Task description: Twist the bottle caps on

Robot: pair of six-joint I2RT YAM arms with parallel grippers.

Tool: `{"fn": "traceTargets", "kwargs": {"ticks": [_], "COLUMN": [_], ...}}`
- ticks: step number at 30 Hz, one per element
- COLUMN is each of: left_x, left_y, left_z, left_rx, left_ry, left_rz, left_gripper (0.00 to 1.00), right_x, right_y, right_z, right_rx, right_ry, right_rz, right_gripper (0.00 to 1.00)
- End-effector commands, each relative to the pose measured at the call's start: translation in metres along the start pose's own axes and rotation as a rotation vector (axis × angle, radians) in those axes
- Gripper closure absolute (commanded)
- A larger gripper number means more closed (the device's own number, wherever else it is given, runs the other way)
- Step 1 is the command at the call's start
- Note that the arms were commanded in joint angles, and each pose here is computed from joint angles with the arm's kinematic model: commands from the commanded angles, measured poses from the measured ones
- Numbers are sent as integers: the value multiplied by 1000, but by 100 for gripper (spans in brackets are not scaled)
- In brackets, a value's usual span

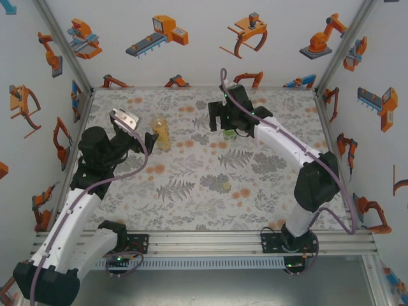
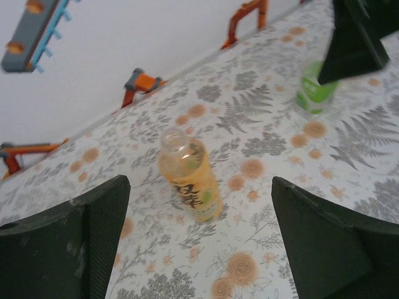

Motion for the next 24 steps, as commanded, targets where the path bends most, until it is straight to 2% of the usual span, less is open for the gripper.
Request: {"fn": "traceTargets", "kwargs": {"ticks": [1,3,7,10,16,24], "left_x": [-6,-10,-22,-28,-40,-51], "left_y": [27,40,60,59,42,32], "left_z": [10,11,16,9,-7,-32], "left_rx": [-116,-174,-322,-358,-365,-366], "left_ry": [-35,8,131,174,175,183], "left_rz": [177,268,394,386,313,316], "left_gripper": [9,5,2,0,3,3], "right_x": [-6,1,14,23,38,72], "right_y": [35,50,88,110,148,168], "right_z": [25,21,11,4,-8,-6], "right_rx": [-46,-63,-142,-175,-258,-261], "right_ry": [-204,-226,-284,-347,-472,-505], "right_rz": [176,213,317,395,518,518], "right_gripper": [17,12,10,10,7,3]}}
Point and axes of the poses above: each hand's point on the last joint's axis, 136 mm out from that joint toward the fingers, its own x axis out along the fingers, its own y axis along the line the jaws close on, z = x × y, the point moved 5 cm from there along -x, back along the fingers
